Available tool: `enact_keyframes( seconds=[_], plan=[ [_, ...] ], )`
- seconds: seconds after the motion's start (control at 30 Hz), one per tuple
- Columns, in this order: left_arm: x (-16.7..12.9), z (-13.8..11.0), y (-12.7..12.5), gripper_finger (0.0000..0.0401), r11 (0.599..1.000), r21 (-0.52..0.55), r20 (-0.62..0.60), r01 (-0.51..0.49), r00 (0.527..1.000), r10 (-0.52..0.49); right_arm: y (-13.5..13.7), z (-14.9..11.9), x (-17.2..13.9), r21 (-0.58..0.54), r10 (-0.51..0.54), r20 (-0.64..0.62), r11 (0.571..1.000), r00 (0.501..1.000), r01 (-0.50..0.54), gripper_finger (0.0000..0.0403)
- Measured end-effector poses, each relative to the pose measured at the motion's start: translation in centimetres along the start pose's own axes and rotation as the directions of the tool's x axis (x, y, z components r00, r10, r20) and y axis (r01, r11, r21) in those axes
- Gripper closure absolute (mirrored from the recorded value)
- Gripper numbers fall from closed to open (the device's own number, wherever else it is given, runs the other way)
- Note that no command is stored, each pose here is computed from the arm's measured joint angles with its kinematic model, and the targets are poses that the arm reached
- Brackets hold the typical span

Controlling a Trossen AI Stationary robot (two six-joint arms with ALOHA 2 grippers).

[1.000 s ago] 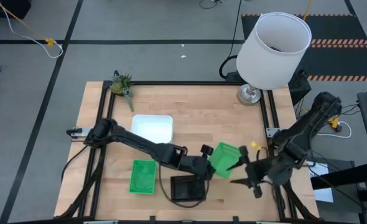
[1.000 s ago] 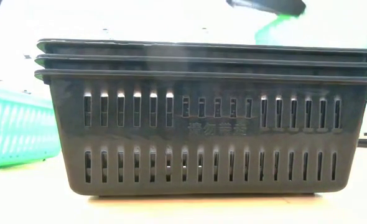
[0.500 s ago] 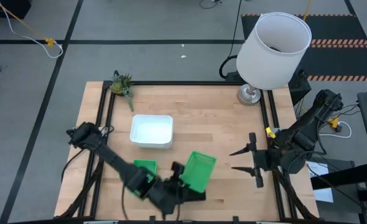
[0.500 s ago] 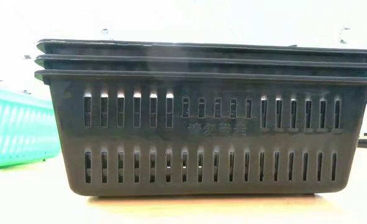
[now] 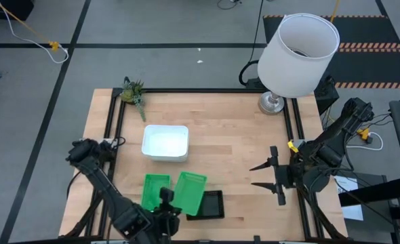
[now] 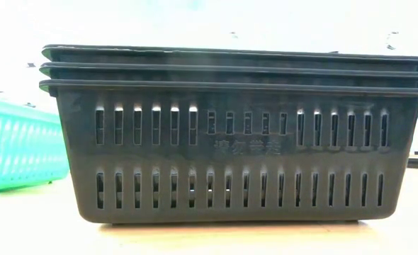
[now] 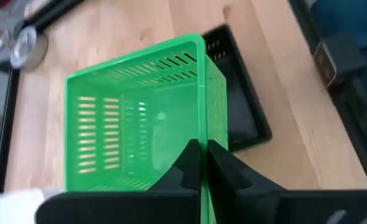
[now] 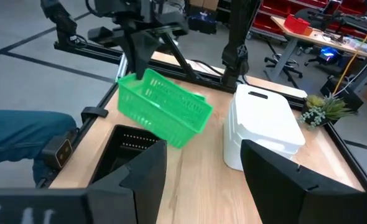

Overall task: Stack baskets by color
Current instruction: Stack the right green bin into the stacked left green bins

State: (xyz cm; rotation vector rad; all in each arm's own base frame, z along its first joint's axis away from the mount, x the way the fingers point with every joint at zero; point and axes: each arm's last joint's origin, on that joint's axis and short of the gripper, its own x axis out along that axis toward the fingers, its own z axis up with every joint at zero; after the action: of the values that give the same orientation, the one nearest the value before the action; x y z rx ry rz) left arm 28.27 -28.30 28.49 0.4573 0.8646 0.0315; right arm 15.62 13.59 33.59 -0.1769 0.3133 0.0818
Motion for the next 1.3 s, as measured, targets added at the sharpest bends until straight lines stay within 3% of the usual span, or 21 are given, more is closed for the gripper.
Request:
enact_keyframes(
  seconds=[0.4, 1.0, 1.3],
  plan=[
    [-2.4, -2.7, -1.8, 0.0395, 0.995, -0.089, -0.103, -0.039, 0.994, 0.029, -0.1, -0.4, 0.0, -0.003, -0.005, -0.036, 1.0, 0.999, 0.005, 0.0213],
    [-5.2, -5.3, -3.3, 0.0396, 0.993, -0.093, -0.156, -0.079, 0.986, 0.064, 0.0, -0.5, 0.0, -0.013, -0.002, -0.037, 1.0, 0.999, 0.002, 0.0385],
    [-6.4, -6.4, -4.0, 0.0396, 0.991, -0.096, -0.168, -0.097, 0.983, 0.08, 0.0, -0.5, 0.0, -0.013, -0.002, -0.037, 1.0, 0.999, 0.001, 0.0397]
  ],
)
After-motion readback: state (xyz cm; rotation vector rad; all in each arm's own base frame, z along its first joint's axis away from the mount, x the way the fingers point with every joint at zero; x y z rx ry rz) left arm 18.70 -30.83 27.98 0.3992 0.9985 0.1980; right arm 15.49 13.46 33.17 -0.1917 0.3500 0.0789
